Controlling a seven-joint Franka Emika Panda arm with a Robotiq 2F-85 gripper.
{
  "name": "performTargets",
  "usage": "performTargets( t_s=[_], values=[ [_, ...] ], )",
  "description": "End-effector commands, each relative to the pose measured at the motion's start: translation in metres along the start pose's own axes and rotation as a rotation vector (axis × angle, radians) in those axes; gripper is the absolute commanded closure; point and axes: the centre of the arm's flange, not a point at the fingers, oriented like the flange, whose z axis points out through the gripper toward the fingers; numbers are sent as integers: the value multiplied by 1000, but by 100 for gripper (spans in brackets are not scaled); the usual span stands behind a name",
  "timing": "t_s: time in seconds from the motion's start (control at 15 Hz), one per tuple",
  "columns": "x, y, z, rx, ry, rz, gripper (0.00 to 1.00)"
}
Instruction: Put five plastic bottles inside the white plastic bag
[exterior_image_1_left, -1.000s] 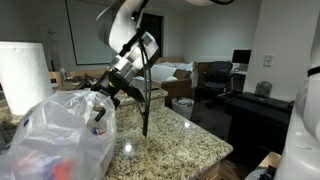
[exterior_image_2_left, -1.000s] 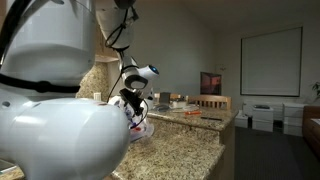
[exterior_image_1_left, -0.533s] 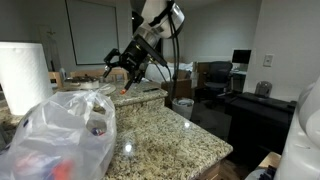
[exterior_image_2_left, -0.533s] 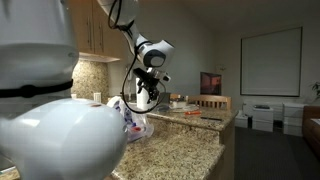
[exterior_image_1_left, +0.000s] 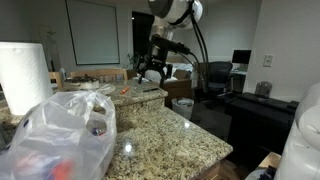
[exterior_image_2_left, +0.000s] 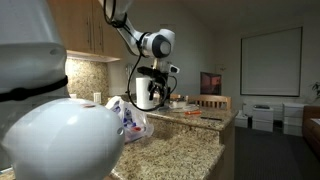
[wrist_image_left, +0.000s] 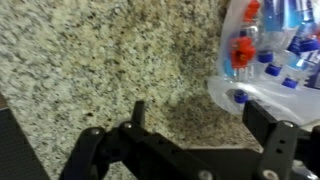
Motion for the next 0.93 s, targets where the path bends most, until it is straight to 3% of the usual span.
performTargets(
  t_s=[0.0, 0.27, 0.33, 0.47, 0.87],
  values=[
    [-30, 31, 2, -174, -65, 85, 0],
    [-45, 56, 4, -383, -181, 142, 0],
    [-33, 48, 9, -304, -152, 112, 0],
    [-38, 53, 8, -347, -180, 124, 0],
    [-39, 53, 8, -352, -180, 126, 0]
  ],
)
